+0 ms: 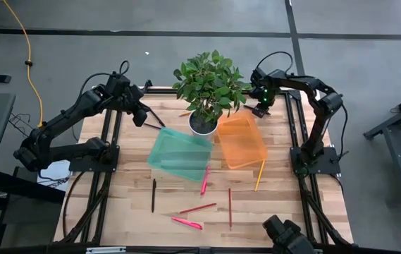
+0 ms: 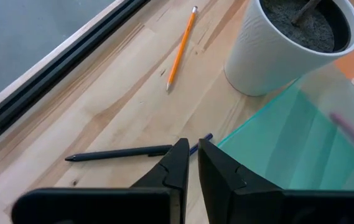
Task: Sort pens & pencils
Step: Put the top right black pen into the orange bin
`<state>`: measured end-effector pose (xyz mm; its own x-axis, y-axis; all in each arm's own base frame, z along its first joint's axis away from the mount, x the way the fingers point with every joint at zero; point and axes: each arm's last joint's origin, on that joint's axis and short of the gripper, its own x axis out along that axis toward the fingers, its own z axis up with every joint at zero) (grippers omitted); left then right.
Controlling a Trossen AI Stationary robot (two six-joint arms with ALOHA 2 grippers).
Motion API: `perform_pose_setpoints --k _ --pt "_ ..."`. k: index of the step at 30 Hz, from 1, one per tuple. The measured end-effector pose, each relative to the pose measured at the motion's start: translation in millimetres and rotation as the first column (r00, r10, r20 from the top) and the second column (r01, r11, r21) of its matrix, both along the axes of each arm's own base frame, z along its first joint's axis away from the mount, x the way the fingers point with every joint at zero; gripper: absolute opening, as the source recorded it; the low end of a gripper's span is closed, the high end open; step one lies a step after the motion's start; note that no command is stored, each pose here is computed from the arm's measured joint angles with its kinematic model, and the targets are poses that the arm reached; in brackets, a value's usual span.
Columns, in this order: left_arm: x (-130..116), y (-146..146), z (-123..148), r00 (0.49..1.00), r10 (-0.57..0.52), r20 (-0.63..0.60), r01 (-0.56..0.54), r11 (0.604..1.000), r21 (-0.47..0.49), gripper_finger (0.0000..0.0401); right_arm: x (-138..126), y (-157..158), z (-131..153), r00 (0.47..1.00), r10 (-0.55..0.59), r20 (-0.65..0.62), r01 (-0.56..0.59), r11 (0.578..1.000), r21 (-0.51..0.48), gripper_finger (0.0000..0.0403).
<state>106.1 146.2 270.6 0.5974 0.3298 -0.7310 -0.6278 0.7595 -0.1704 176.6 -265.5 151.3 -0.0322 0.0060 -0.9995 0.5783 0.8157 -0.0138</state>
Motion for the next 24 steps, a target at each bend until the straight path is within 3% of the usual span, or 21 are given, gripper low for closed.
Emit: perform_pose_setpoints --k 24 --pt "0.0 -0.2 0.0 1.0 -0.004 0.0 0.004 1.0 -0.001 0.0024 -0.4 1.3 -7.9 1.0 0.006 -0.02 -0.005 0.999 0.044 0.0083"
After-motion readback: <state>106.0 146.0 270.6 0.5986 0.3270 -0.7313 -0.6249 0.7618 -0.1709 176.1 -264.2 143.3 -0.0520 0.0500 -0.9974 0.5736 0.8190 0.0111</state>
